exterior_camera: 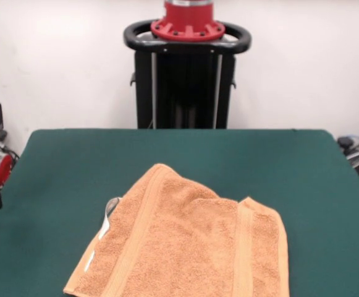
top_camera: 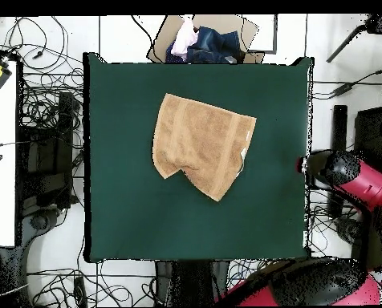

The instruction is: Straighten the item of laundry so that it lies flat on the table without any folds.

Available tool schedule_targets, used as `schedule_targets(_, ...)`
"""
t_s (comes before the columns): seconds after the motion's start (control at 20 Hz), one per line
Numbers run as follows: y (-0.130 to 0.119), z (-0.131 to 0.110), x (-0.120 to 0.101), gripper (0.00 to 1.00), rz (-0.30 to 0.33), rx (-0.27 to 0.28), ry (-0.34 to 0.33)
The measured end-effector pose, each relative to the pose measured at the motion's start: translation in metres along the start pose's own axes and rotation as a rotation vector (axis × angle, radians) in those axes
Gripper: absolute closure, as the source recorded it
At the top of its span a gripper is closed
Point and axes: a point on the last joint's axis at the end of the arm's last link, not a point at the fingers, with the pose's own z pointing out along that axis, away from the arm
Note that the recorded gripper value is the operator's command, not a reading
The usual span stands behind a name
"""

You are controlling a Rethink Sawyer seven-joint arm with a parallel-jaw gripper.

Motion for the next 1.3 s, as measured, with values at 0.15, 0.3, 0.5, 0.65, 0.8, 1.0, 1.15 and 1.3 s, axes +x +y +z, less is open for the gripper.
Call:
schedule_targets(0.15,0.0,0.0,-0.001,0.0,-0.008,0.01,-0.008)
schedule_targets(0.3,0.003,-0.001,-0.002,0.0,-0.022,0.017,-0.009)
schedule_targets(0.5,0.002,-0.015,-0.005,0.0,-0.043,0.038,-0.021)
schedule_targets(0.65,-0.004,-0.032,-0.009,0.0,-0.029,0.033,-0.046)
schedule_targets(0.8,-0.018,-0.06,-0.013,0.0,0.011,0.005,-0.098)
schedule_targets(1.0,-0.048,-0.092,-0.016,0.0,0.053,0.003,-0.154)
schedule_targets(1.15,-0.082,-0.106,-0.011,0.0,0.083,-0.001,-0.192)
schedule_targets(1.3,-0.111,-0.109,-0.002,0.0,0.102,-0.003,-0.212)
